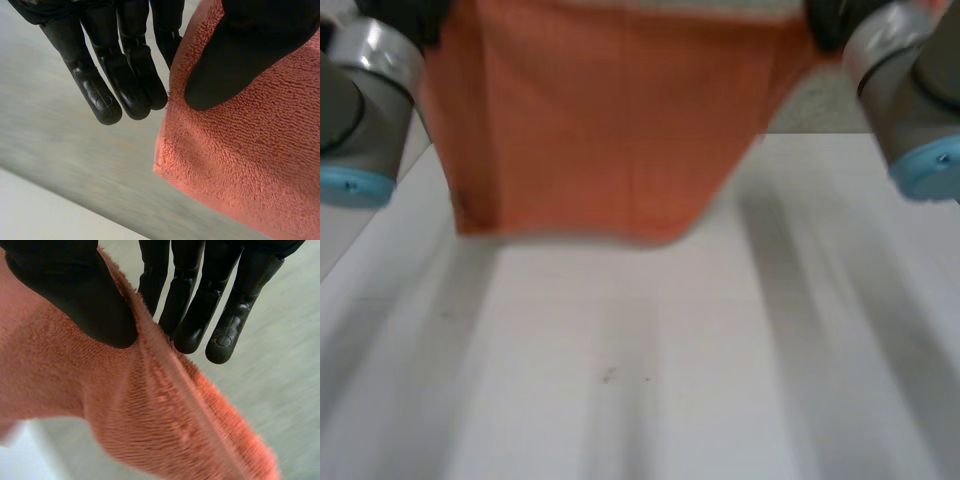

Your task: Fold the laundry

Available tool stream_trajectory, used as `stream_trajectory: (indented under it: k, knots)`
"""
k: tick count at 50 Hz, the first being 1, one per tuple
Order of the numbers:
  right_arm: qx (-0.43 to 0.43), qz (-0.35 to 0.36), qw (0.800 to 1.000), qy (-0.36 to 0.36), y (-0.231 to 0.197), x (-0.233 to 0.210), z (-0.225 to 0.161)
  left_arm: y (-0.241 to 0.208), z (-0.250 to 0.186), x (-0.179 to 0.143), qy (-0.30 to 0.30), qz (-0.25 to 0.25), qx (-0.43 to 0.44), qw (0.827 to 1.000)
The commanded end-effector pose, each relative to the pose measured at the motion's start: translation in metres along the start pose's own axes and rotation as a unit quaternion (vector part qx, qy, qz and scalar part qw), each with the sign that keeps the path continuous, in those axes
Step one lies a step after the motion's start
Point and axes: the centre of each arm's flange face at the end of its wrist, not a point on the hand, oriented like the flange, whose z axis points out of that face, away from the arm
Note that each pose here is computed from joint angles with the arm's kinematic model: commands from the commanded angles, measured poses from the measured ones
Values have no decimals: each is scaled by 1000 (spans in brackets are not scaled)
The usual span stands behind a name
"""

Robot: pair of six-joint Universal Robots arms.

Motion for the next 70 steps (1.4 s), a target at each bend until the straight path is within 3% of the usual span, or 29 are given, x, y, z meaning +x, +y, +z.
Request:
stream_trajectory:
  k: [1,6,9,10,12,14,18,22,34,41,50,57,70]
  knots:
    - [122,53,990,46,-53,31,-34,-19,-13,-24,-51,-57,47,996]
    - [3,47,996,-77,8,-26,-67,10,-52,18,19,-88,-22,996]
    - [-44,44,992,-112,27,-42,-79,28,-83,45,66,-95,-68,991]
    - [-108,35,980,-161,55,-64,-96,37,-99,57,88,-97,-91,987]
    - [-130,33,975,-178,65,-72,-102,46,-115,69,111,-101,-114,982]
    - [-203,28,952,-229,101,-99,-120,56,-135,84,140,-105,-144,974]
    - [-250,37,930,-266,129,-120,-134,71,-164,107,185,-111,-186,959]
    - [-264,45,924,-273,136,-125,-140,74,-179,118,210,-114,-204,949]
    - [-249,176,929,-211,136,-86,-134,71,-172,105,191,-119,-200,954]
    - [-250,195,925,-210,141,-62,-137,72,-171,104,190,-119,-200,954]
    - [-244,113,934,-236,148,-40,-145,78,-169,100,183,-117,-209,954]
    - [-206,63,933,-288,141,-48,-159,79,-170,97,186,-117,-216,951]
    - [-175,67,923,-336,119,-67,-202,74,-154,58,125,-144,-205,960]
